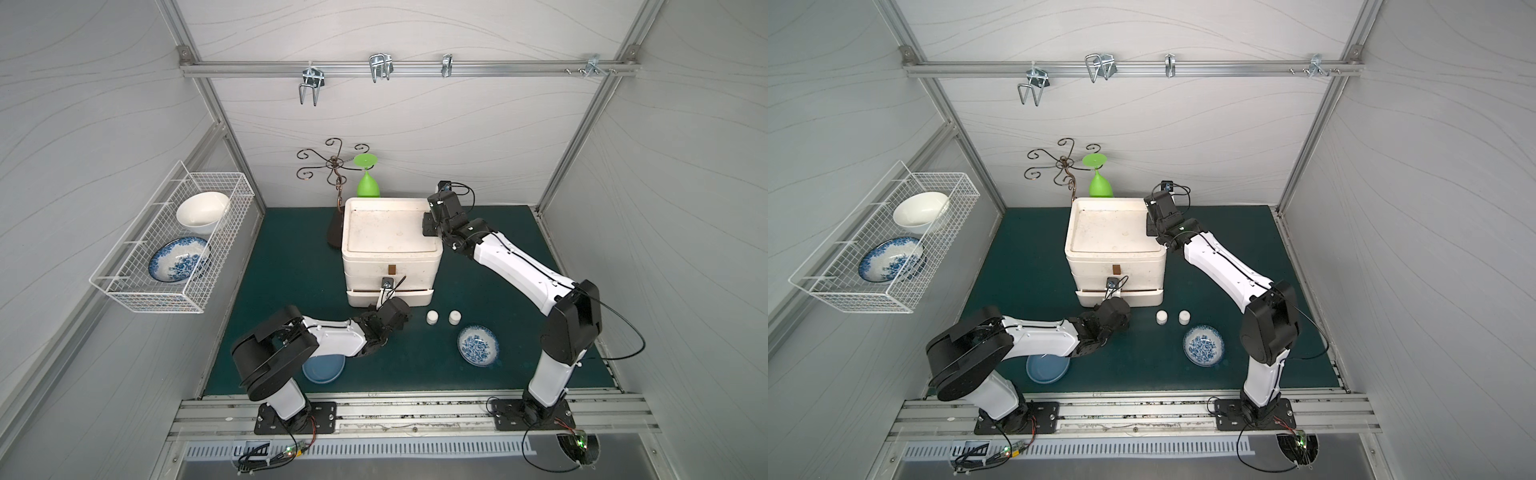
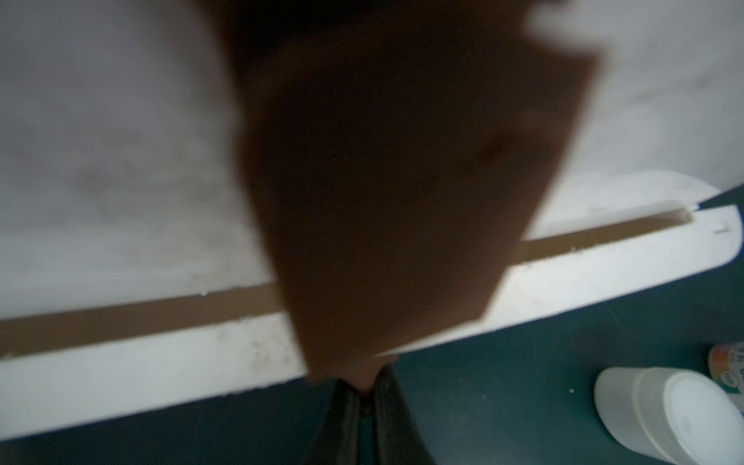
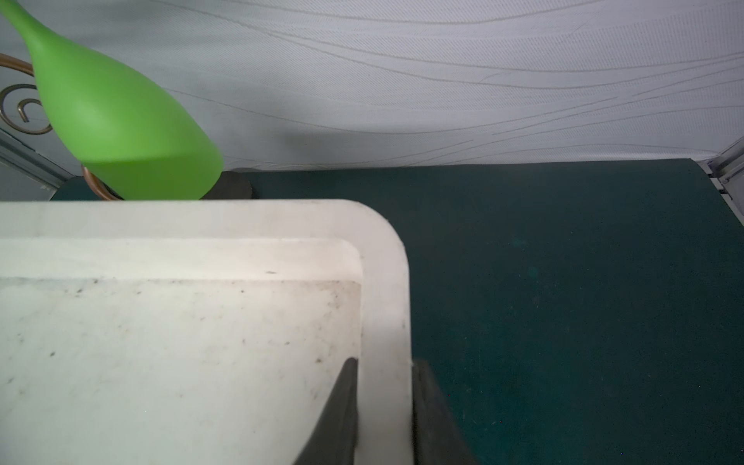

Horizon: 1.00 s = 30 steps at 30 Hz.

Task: Put the paint cans in the drawer according to color
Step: Open the drawer in the storage box.

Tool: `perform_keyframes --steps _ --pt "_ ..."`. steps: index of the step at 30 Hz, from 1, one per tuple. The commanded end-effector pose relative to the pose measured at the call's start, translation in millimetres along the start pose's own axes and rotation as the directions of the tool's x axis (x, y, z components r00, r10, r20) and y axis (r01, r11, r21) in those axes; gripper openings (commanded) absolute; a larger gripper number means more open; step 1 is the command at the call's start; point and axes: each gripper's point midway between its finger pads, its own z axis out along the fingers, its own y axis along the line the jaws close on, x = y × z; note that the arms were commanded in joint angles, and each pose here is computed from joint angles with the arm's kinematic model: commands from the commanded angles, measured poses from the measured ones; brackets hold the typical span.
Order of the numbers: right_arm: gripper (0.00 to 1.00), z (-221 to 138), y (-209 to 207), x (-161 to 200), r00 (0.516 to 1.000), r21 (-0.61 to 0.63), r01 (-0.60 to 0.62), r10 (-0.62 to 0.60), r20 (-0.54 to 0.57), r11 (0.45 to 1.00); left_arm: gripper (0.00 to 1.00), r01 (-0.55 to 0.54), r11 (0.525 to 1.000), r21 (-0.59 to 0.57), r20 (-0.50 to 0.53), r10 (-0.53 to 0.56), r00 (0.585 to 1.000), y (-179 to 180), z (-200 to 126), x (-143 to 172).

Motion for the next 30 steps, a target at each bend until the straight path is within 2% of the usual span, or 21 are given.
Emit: perform_keyframes --steps 1,6,13,21,30 --pt "0.0 22.1 -39.8 63.7 0.978 0.118 0.065 -0.041 -0.203 0.991 0.0 0.005 0.999 0.053 0.037 -0.007 0.999 -16.9 7.9 -27.0" --pt "0.0 29.0 -78.7 40.7 0.989 0.235 0.044 -0.008 -0.149 0.971 0.0 -0.005 0.992 0.128 0.021 0.002 1.0 -32.3 0.2 -40.8" --pt "0.0 44.9 -100.4 17.1 0.993 0.298 0.045 -0.01 -0.117 0.953 0.0 0.039 0.97 0.24 -0.075 -0.022 0.997 -44.5 -13.0 -20.9" --pt "0.0 64.6 -105.4 19.4 0.989 0.317 0.051 -0.005 -0.145 0.947 0.0 0.097 0.957 0.272 -0.073 -0.08 0.994 -34.1 -42.3 -15.2" --pt "0.0 77.8 -112.1 29.6 0.983 0.323 0.061 -0.002 -0.182 0.944 0.0 0.08 0.956 0.283 -0.092 -0.056 0.994 -45.4 -41.2 -11.5"
